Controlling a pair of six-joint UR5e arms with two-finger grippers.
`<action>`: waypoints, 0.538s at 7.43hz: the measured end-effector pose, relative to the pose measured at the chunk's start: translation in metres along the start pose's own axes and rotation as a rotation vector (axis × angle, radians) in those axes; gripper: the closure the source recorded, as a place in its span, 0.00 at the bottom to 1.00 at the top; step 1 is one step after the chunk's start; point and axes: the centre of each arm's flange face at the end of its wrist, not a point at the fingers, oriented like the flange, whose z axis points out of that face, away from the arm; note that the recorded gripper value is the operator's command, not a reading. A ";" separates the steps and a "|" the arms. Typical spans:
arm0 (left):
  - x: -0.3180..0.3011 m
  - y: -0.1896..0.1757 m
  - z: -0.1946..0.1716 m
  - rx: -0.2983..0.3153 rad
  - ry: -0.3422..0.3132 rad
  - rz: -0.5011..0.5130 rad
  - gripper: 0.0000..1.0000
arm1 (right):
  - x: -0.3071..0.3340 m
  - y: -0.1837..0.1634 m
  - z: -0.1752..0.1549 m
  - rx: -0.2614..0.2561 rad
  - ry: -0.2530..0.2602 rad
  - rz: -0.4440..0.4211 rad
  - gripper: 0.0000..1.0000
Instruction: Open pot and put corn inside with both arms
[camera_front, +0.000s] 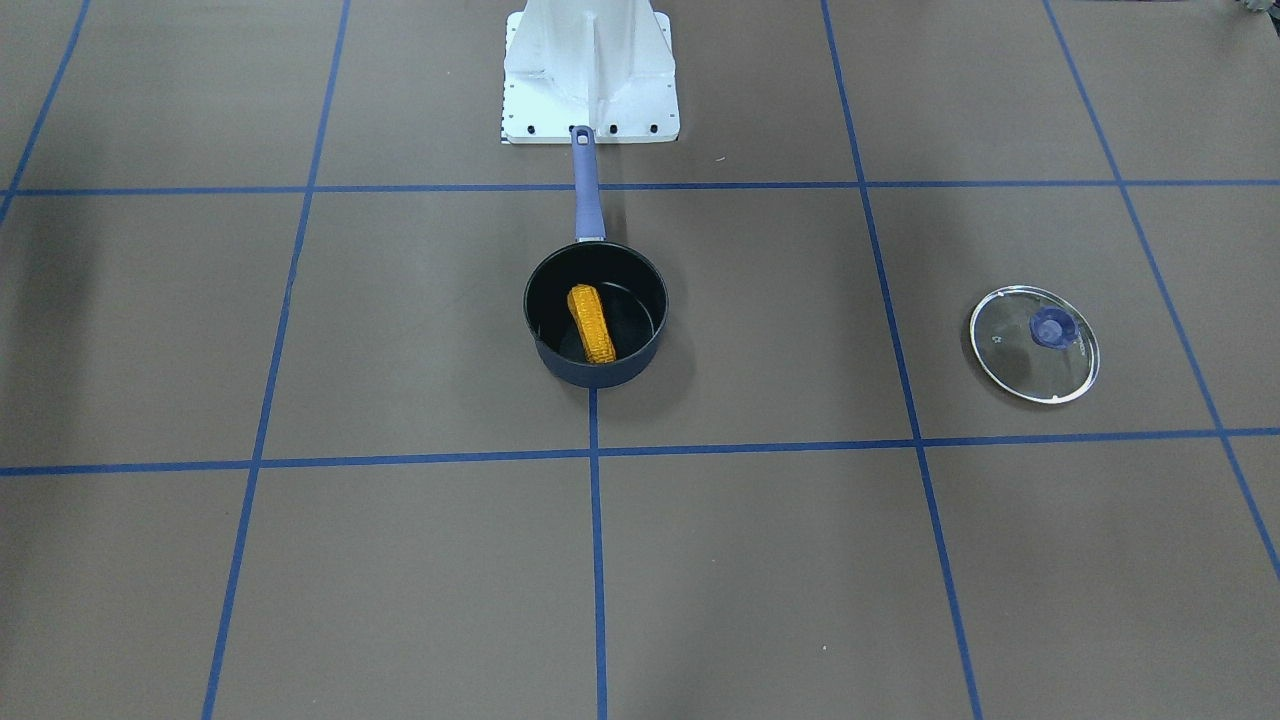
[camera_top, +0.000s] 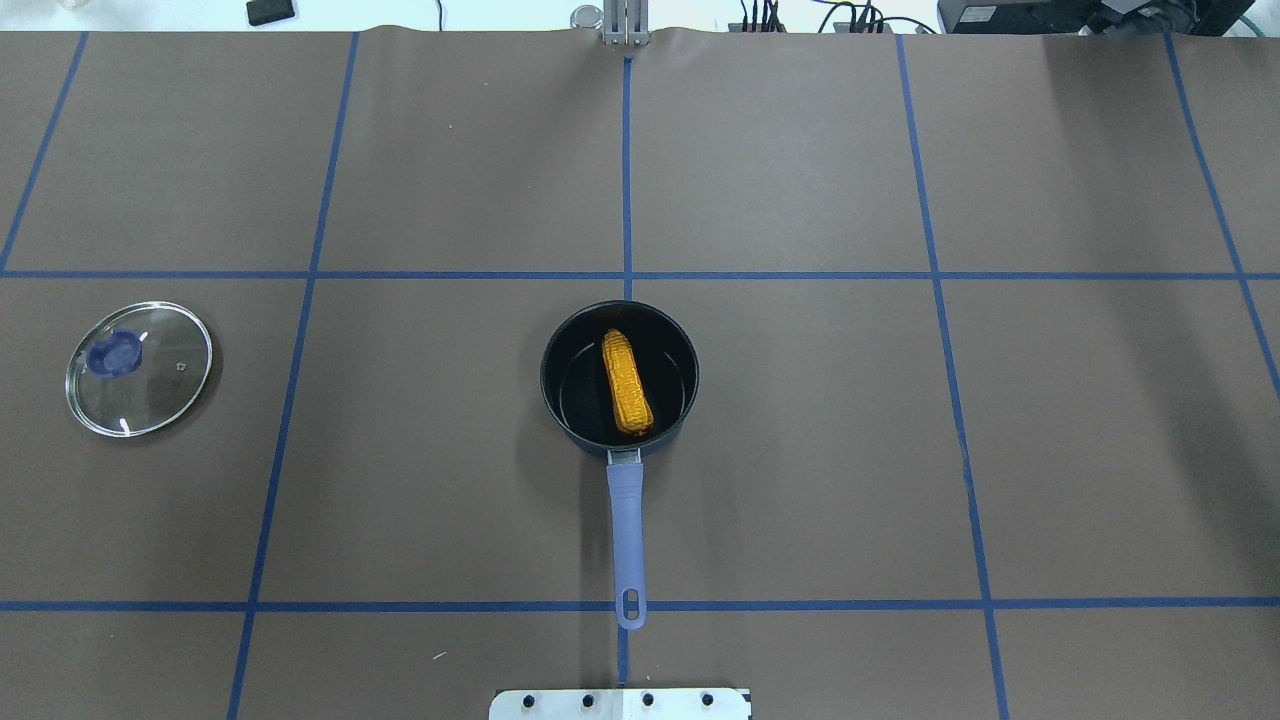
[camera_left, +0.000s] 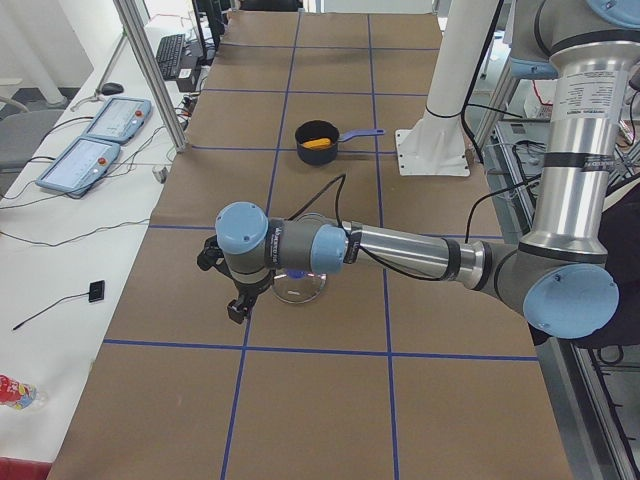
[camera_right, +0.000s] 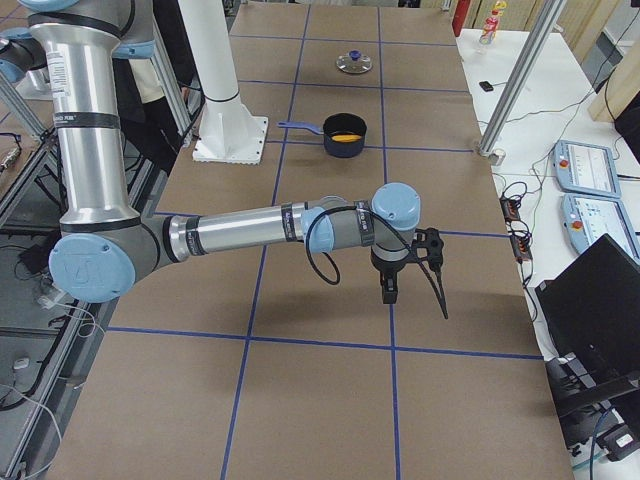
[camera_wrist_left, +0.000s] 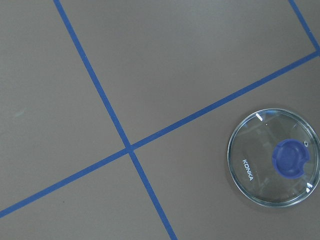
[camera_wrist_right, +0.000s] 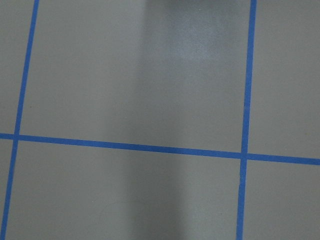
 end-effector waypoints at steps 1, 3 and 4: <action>0.000 0.000 0.000 0.001 0.000 0.001 0.02 | 0.005 0.001 0.002 -0.003 0.011 0.006 0.00; 0.001 0.000 -0.001 0.002 -0.001 0.002 0.02 | 0.010 0.002 0.005 -0.010 0.017 0.015 0.00; 0.001 -0.001 -0.002 0.003 0.000 0.003 0.02 | 0.012 0.003 0.007 -0.015 0.015 0.022 0.00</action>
